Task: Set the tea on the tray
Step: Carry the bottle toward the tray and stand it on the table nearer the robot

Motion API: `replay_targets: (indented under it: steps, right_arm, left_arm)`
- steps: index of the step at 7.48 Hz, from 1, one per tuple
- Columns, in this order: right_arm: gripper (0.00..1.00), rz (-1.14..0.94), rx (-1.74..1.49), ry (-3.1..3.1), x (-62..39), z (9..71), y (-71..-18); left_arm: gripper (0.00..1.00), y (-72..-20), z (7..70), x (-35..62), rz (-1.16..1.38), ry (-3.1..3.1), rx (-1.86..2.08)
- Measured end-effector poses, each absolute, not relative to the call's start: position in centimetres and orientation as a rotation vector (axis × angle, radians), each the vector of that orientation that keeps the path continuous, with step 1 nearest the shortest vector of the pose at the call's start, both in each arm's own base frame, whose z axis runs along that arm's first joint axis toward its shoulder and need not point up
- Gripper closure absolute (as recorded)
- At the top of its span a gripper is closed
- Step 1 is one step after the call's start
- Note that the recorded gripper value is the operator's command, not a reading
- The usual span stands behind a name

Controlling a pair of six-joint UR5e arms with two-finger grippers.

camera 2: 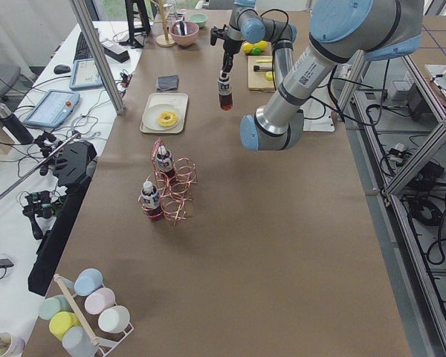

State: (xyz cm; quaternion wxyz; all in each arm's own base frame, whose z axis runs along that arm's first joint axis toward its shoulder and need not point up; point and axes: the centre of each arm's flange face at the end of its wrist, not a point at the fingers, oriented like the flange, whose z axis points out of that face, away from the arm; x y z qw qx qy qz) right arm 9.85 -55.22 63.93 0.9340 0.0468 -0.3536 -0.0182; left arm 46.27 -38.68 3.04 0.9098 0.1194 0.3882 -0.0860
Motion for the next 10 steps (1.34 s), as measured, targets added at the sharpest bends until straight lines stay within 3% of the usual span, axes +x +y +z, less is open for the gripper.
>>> replay_targets:
  steps: [3, 4, 5, 10]
  right_arm:
    - [0.00, -0.035, 0.094, -0.724, 9.8, 64.0, -55.2]
    - [0.00, -0.035, 0.094, -0.724, 9.8, 63.9, -55.2]
    - [0.00, -0.035, 0.095, -0.724, 9.8, 63.9, -55.2]
    - [0.00, -0.038, 0.105, -0.725, 9.9, 63.2, -55.8]
  left_arm:
    - [1.00, -37.7, 4.3, 50.6, -0.183, 0.783, 0.269]
    - [0.81, -37.6, 5.3, 51.1, -0.181, 0.778, 0.272]
    - [0.03, -37.7, 6.0, 51.3, -0.182, 0.773, 0.277]
    - [0.02, -37.4, 5.6, 50.1, -0.156, 0.788, 0.320]
